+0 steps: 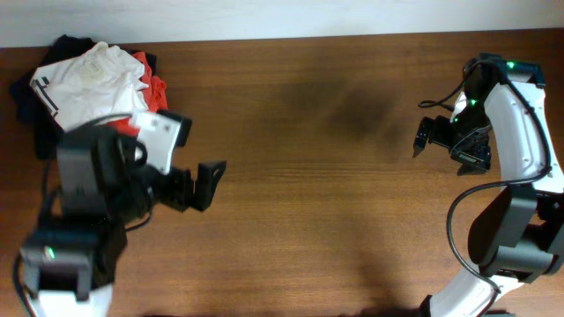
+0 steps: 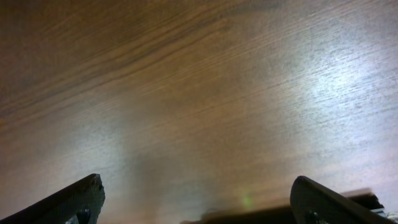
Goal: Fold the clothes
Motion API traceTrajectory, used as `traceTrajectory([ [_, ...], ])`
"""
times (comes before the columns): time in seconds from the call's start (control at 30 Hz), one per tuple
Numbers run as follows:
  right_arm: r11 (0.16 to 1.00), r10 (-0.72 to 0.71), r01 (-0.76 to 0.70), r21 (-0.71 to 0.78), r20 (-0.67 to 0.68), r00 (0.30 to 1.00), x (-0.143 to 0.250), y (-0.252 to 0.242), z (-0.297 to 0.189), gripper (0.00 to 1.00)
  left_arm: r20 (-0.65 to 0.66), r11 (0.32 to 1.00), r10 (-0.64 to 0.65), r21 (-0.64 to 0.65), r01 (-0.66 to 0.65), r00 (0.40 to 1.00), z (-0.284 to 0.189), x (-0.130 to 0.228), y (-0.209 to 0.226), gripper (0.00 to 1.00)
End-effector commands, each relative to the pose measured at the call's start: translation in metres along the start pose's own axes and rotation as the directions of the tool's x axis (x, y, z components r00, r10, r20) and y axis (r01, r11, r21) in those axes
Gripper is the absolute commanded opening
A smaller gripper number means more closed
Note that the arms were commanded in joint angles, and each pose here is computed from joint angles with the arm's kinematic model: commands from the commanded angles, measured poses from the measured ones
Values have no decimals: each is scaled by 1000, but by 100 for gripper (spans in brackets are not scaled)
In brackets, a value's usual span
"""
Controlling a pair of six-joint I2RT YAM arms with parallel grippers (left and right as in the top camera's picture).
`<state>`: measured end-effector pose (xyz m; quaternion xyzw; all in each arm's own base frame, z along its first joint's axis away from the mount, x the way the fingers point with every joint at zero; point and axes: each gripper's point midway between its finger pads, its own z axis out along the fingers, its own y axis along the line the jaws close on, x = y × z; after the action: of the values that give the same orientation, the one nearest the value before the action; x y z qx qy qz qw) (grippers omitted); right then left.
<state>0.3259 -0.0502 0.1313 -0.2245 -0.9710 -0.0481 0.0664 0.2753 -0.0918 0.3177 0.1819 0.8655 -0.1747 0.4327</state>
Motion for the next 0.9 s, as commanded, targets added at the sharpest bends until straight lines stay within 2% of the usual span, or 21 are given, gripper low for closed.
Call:
traceTrajectory([
  [0.0,1000,6,-6,-7,11,1000,0,1,-3,99,166,996,71,-60,-62,984,-9,27,6,99],
  [0.1,1000,6,-6,-8,11,1000,0,2,-3,99,300,986,133,-134,-97,945,-15,42,13,99],
  [0.37,1000,6,-6,-8,11,1000,0,2,-3,99,481,933,254,-350,-82,839,-24,77,45,99],
  [0.53,1000,6,-6,-7,11,1000,0,1,-3,99,539,919,311,-382,-102,783,-15,92,47,99],
  [0.67,1000,6,-6,-8,11,1000,0,2,-3,99,603,933,169,-354,72,779,-3,109,66,99],
  [0.8,1000,6,-6,-8,11,1000,0,2,-3,99,659,929,220,-366,50,719,-1,111,64,99],
  [0.87,1000,6,-6,-8,11,1000,0,2,-3,99,662,928,217,-369,61,717,1,116,64,99],
])
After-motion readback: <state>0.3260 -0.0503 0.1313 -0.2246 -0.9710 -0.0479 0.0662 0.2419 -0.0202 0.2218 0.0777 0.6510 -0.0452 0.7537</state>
